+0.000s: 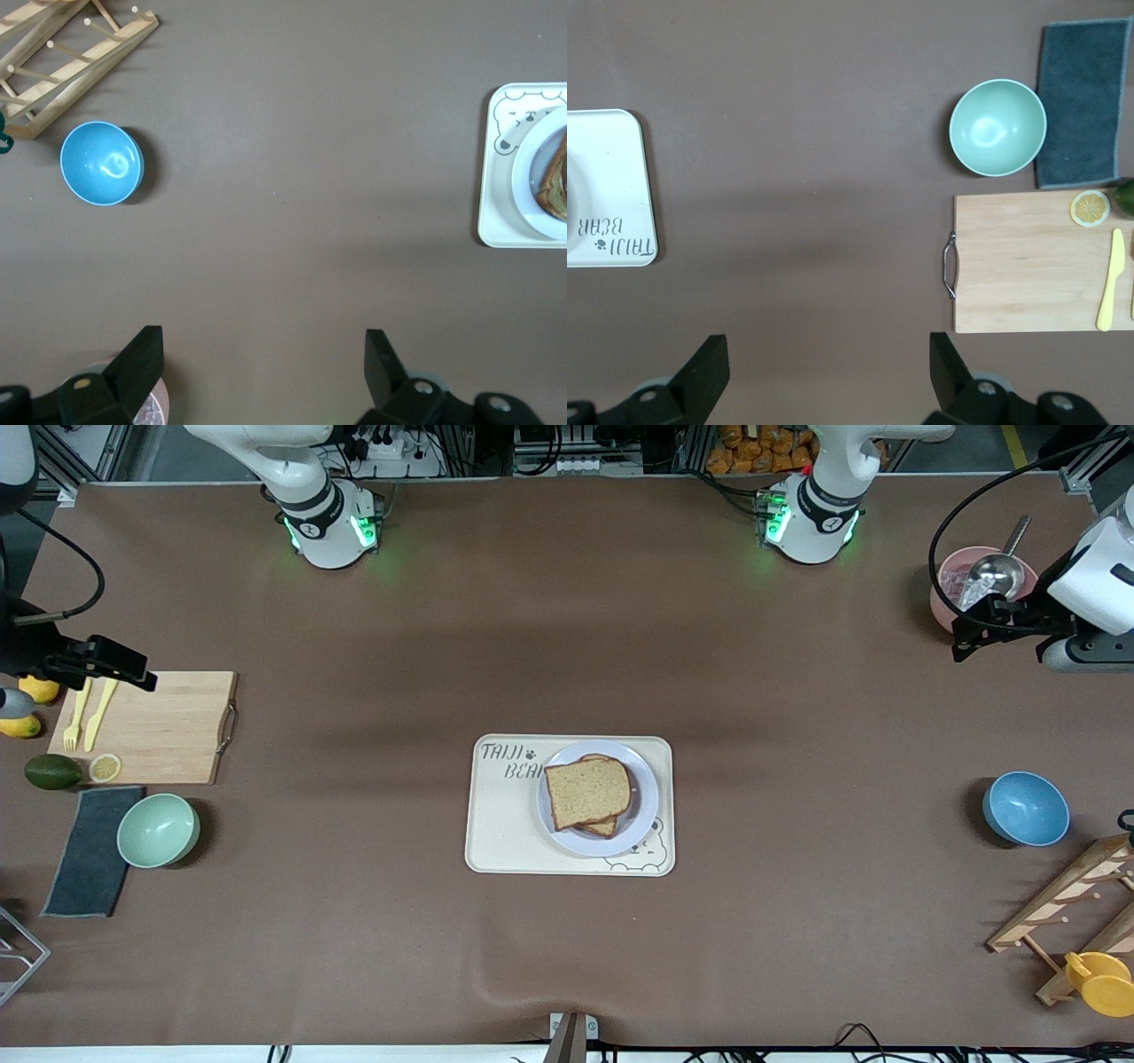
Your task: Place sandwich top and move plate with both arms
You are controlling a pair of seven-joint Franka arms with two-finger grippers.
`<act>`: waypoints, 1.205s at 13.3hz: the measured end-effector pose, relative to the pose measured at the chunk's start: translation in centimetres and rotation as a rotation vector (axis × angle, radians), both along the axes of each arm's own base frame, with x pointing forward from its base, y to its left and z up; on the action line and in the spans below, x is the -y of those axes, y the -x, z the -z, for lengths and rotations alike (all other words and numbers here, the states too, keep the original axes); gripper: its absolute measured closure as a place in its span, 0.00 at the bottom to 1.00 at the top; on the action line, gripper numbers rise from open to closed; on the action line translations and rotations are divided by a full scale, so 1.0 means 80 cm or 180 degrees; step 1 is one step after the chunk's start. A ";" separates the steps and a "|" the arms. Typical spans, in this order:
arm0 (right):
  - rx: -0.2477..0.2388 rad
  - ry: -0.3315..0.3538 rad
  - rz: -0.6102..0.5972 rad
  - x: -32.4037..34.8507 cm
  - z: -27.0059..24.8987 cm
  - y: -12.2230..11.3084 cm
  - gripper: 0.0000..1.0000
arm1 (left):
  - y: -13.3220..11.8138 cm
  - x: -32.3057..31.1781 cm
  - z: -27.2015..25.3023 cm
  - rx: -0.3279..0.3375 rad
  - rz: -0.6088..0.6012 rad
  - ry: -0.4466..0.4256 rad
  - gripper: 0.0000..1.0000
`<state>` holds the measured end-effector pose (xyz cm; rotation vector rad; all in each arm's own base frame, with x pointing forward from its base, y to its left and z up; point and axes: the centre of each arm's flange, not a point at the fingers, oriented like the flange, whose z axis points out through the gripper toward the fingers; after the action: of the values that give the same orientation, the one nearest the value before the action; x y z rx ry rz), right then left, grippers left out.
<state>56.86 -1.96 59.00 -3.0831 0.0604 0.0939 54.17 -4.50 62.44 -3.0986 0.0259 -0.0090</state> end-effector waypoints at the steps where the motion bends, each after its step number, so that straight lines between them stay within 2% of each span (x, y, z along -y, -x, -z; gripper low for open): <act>1: 0.0005 -0.0004 -0.0024 -0.007 0.005 -0.004 0.00 | 0.000 0.000 0.000 0.0005 -0.0081 0.0001 0.00; 7: 0.0086 -0.0184 -0.0119 -0.045 0.023 -0.023 0.00 | 0.000 0.000 -0.002 0.0018 -0.0209 0.0002 0.00; 13: 0.0134 -0.0193 -0.0110 -0.058 0.038 -0.036 0.00 | 0.000 0.000 -0.002 0.0022 -0.0211 0.0003 0.00; 16: 0.0180 -0.0204 -0.0026 -0.095 0.059 -0.051 0.00 | 0.000 -0.003 -0.003 0.0023 -0.0225 0.0003 0.00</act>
<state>60.96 5.64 54.27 -3.0201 0.0417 0.0089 54.18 -4.25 62.65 -3.0983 -0.0837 -0.0177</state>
